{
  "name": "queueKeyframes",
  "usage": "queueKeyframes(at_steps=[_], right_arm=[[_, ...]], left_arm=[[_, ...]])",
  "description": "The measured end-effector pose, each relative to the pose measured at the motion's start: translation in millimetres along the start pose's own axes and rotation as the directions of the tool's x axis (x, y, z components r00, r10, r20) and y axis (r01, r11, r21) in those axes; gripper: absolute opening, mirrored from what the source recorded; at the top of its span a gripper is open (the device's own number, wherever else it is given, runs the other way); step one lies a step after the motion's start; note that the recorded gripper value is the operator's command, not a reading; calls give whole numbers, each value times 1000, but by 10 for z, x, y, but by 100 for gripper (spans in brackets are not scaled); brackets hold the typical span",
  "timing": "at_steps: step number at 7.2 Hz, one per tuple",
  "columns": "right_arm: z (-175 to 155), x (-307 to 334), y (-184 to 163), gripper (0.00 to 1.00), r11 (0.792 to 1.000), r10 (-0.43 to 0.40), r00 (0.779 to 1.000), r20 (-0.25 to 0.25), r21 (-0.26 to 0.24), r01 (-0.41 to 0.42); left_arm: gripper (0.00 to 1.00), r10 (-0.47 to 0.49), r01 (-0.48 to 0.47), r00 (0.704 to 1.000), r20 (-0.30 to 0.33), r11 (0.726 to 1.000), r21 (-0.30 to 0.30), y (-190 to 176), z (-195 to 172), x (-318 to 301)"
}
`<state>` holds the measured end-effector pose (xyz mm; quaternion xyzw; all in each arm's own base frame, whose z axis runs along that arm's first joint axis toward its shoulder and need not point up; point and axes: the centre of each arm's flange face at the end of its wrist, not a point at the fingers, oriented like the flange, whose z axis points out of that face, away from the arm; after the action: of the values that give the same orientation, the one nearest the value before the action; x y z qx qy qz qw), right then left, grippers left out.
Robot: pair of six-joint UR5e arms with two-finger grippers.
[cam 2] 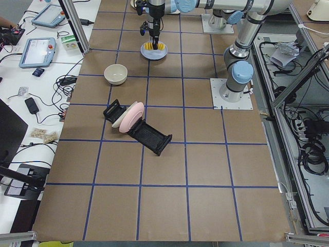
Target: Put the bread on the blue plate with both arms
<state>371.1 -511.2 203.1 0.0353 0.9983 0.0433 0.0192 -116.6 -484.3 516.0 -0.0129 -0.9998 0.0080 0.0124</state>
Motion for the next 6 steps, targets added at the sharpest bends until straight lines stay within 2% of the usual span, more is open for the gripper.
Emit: queueKeyframes(at_steps=[1, 3, 4, 6], right_arm=[[39, 4, 14, 49, 1000, -1, 1000, 3, -3, 1], [124, -9, -13, 92, 1000, -2, 1000, 11, 6, 2], [155, -13, -28, 100, 1000, -2, 1000, 13, 12, 1], [141, -16, -45, 100, 1000, -1, 1000, 13, 24, 1]], left_arm=[[100, 24, -24, 1000, -1, 1000, 3, 3, -8, 68], [100, 43, -43, 999, -6, 999, 15, -41, 52, 113], [100, 47, -47, 999, -10, 999, 26, -64, 81, 125], [100, 45, -45, 999, -14, 999, 31, -70, 105, 144]])
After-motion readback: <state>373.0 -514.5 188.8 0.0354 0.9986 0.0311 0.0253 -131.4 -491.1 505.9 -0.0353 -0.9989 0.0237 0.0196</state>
